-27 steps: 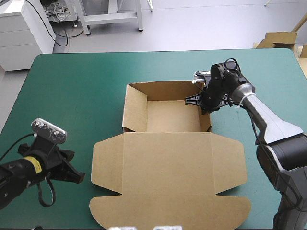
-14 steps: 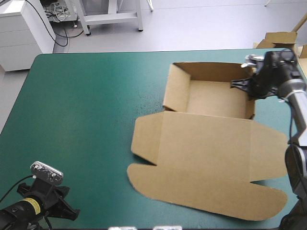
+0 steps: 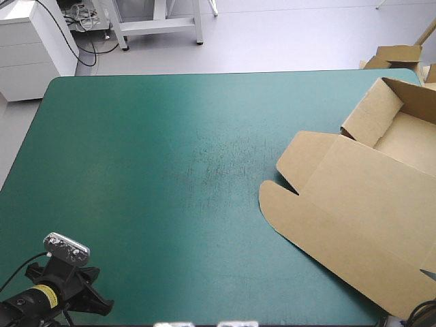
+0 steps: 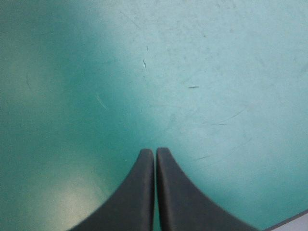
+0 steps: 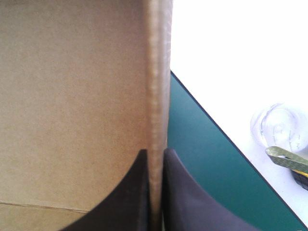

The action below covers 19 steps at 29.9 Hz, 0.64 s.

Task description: Fold the box

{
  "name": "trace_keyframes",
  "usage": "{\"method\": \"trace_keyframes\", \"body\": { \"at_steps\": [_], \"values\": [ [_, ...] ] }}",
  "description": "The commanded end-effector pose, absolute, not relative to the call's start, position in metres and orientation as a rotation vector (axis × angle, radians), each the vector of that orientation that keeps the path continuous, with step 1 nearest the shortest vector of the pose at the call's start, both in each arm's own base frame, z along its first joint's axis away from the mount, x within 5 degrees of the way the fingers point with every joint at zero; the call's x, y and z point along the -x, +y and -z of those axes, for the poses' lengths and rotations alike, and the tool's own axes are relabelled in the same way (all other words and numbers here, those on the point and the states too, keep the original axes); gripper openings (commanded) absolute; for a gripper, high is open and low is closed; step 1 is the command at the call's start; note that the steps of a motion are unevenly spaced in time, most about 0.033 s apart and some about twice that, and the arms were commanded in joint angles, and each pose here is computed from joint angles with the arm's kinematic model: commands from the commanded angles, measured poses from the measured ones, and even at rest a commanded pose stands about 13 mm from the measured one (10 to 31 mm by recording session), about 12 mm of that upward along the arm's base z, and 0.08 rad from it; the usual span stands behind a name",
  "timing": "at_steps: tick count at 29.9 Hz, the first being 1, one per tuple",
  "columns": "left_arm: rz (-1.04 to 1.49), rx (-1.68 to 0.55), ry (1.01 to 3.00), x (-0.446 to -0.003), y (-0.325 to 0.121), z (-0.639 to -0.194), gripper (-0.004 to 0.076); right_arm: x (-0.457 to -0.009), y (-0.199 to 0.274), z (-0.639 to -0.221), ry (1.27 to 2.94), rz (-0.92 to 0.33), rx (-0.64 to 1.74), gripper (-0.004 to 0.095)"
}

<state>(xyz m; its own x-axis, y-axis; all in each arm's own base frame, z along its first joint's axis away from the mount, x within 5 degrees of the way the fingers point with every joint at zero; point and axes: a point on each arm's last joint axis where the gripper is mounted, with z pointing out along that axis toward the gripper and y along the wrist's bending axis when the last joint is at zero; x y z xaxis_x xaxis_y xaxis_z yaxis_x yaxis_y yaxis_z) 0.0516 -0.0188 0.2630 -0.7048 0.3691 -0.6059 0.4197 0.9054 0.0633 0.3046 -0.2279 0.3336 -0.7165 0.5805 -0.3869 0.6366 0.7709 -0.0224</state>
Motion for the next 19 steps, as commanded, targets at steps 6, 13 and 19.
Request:
{"method": "trace_keyframes", "body": {
  "at_steps": [6, 13, 19],
  "values": [
    [0.125, -0.548, 2.364, -0.056, -0.021, -0.273, -0.0008, -0.296, -0.227, -0.359, 2.512, 0.222, -0.915, 0.0421],
    [0.124, -0.551, 2.363, -0.056, -0.021, -0.273, -0.0008, -0.296, -0.226, -0.36, 2.533, 0.231, -0.849, 0.0442],
    [0.126, -0.546, 2.365, -0.056, -0.021, -0.273, -0.0008, -0.293, -0.217, -0.372, 2.489, 0.159, -0.837, 0.0442]
  ]
}}
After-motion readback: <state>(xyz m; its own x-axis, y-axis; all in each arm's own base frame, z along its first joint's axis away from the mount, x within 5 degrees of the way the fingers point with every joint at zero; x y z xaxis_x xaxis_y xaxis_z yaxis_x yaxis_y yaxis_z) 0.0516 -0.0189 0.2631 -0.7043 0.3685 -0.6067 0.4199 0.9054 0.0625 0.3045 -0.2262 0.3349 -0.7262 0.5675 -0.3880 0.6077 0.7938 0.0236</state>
